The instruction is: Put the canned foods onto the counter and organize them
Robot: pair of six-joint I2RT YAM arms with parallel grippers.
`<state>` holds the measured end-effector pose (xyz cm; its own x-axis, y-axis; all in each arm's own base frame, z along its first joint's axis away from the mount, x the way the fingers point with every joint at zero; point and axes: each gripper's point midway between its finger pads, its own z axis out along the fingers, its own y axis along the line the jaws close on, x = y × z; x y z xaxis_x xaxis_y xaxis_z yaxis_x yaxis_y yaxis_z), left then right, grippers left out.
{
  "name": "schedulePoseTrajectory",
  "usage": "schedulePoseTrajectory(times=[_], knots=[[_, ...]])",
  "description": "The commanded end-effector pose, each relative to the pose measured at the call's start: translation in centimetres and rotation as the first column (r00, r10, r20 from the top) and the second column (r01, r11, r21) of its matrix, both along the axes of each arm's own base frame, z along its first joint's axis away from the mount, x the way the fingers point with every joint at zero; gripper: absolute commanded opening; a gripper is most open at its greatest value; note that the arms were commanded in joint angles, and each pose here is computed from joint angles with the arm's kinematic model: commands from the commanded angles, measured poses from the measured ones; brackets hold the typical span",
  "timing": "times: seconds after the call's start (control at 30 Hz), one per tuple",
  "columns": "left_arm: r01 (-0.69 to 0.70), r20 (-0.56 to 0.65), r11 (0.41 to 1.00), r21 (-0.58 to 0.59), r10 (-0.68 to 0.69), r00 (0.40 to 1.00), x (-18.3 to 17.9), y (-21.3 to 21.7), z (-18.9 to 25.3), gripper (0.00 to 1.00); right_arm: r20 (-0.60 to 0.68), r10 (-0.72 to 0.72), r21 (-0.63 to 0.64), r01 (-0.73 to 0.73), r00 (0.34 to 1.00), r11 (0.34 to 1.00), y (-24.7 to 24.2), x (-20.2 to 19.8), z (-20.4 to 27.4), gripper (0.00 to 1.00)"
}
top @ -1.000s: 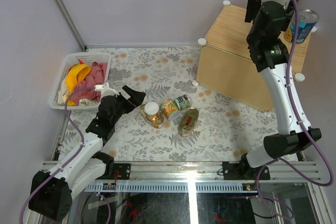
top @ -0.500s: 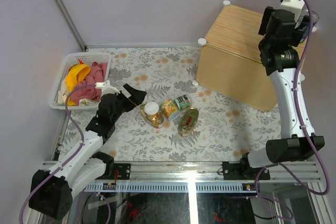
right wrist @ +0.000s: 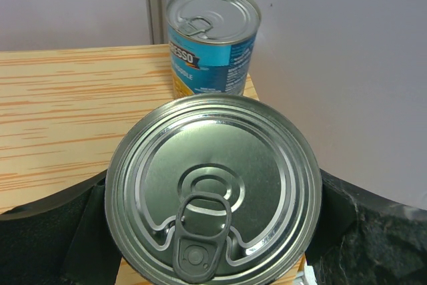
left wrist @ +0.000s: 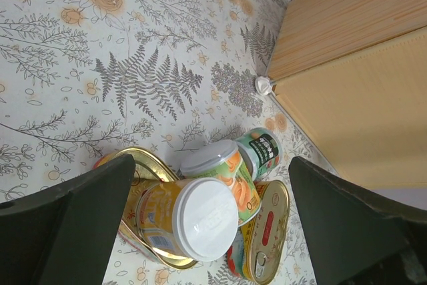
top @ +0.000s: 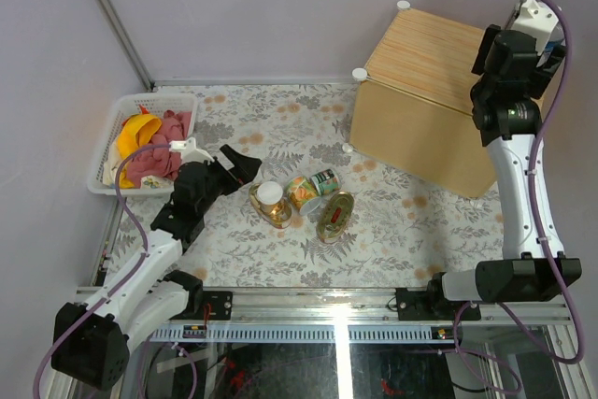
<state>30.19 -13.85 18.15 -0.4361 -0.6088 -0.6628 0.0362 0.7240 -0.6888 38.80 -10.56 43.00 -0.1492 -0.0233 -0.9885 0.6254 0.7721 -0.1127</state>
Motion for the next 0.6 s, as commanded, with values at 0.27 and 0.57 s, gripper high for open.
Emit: schedulePoseTrajectory(times=[0.27, 0.57], knots=[[0.027, 0.015, 0.999, 0.021, -0.027, 1.000, 0.2, -0.3, 1.3, 1.00, 0.255, -0.050, 0.051, 0.038, 0.966, 0.998, -2.7, -2.2, 5.5, 0.00], [0.027, 0.013, 0.999, 0.030, -0.027, 1.000, 0.3, -0.2, 1.4, 1.00, 0.237, -0.061, 0.090, 0.040, 0.970, 0.995, -3.8, -1.1, 3.6, 0.00]])
